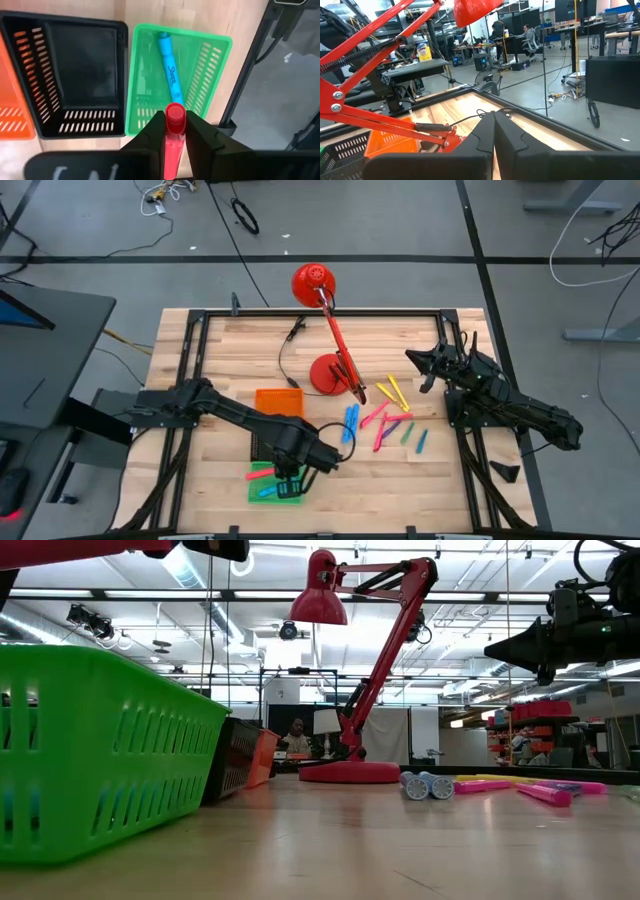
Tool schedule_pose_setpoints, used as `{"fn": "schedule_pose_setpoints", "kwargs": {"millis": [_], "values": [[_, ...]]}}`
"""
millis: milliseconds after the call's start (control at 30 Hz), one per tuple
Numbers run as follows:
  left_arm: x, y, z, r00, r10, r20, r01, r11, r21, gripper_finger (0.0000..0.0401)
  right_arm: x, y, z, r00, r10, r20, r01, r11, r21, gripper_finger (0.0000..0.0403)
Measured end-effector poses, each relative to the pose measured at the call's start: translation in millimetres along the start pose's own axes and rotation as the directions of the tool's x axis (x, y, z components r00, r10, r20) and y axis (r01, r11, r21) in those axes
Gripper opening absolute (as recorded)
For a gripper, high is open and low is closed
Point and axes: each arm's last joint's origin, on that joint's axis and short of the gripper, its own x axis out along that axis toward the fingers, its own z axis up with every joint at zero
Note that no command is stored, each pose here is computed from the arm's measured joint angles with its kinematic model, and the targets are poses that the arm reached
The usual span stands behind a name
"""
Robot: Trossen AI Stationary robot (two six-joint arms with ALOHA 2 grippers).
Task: Pick & Place Markers
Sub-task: Put the pink highlighter into the green bin
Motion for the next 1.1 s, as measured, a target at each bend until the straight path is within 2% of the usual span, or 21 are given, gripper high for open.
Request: {"fn": "schedule_pose_setpoints", "kwargs": {"millis": [267, 567, 700, 1100], "values": [[7.5, 0.6, 1.3, 0.999, 0.048, -0.002, -0.048, 0.999, -0.006, 0.0054, 0.0, 0.0, -0.1, 1.000, 0.000, 0.000, 0.000, 1.000, 0.000, 0.0010], [42.8, 2.7, 0.2, 0.994, 0.097, -0.057, -0.098, 0.995, -0.020, 0.0054, 0.0, 0.0, 0.0, 1.000, 0.000, 0.000, 0.000, 1.000, 0.000, 0.0010], [52.9, 2.0, 6.6, 0.995, 0.093, -0.039, -0.094, 0.995, -0.022, 0.0054, 0.0, 0.0, 0.0, 1.000, 0.000, 0.000, 0.000, 1.000, 0.000, 0.0010], [91.5, -0.7, 27.5, 0.988, 0.098, -0.117, -0.103, 0.994, -0.036, 0.0056, 0.0, 0.0, 0.0, 1.000, 0.000, 0.000, 0.000, 1.000, 0.000, 0.0010]]}}
